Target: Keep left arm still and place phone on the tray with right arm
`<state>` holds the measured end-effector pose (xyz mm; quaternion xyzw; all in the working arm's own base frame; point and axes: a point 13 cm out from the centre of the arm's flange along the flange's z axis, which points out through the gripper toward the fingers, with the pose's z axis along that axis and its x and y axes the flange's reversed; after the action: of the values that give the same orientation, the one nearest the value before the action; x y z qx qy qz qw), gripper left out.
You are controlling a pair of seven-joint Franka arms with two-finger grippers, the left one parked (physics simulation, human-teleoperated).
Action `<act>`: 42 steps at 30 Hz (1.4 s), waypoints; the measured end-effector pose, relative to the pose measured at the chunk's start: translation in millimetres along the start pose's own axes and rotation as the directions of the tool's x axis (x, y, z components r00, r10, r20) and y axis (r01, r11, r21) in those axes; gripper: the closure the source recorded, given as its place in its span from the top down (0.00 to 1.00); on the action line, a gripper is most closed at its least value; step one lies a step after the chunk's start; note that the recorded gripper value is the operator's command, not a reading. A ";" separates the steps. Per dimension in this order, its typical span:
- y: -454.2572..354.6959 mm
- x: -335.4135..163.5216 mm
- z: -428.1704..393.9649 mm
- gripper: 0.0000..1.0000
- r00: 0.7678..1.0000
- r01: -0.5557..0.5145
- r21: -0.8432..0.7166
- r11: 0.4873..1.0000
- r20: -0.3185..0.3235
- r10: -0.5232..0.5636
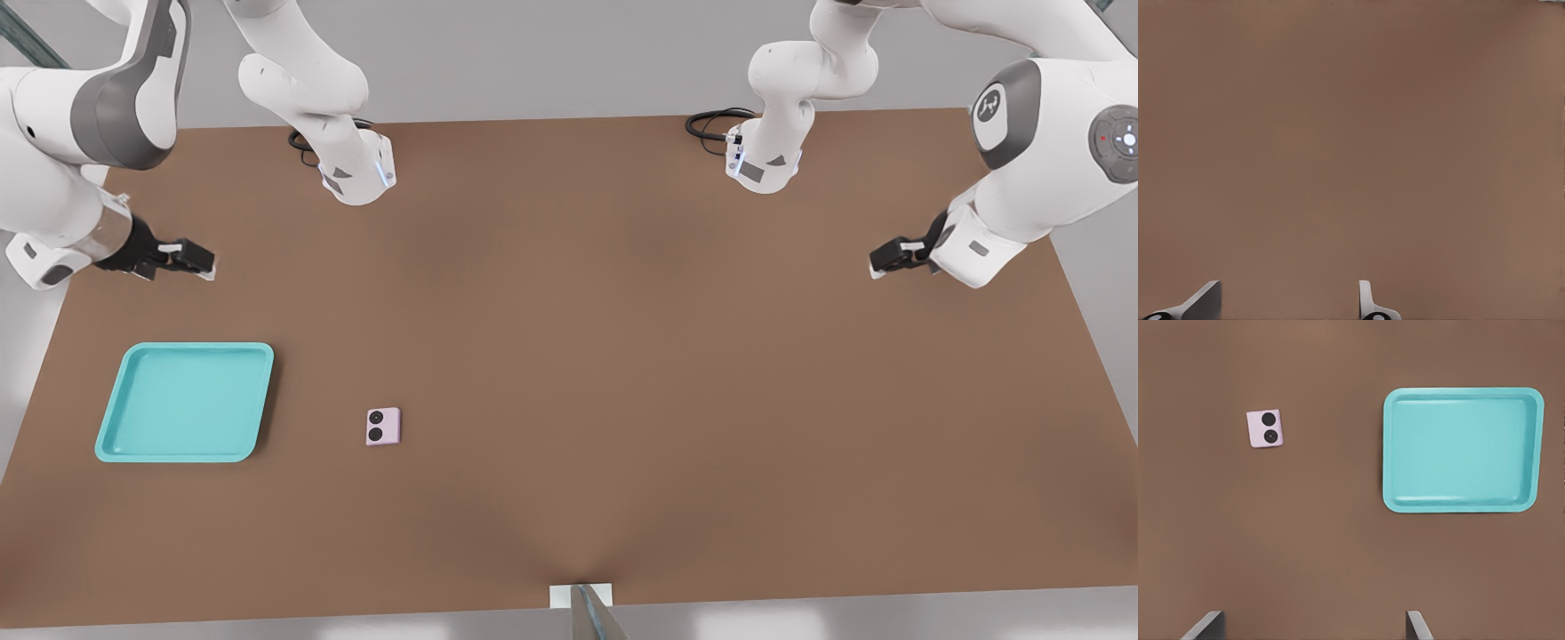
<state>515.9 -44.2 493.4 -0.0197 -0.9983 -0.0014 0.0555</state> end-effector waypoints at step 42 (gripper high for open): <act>193.7 -177.1 397.3 1.00 0.998 0.026 -0.069 0.997 -0.052 -0.030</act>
<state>655.4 144.4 79.1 -0.0075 -0.9960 -0.0367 0.0812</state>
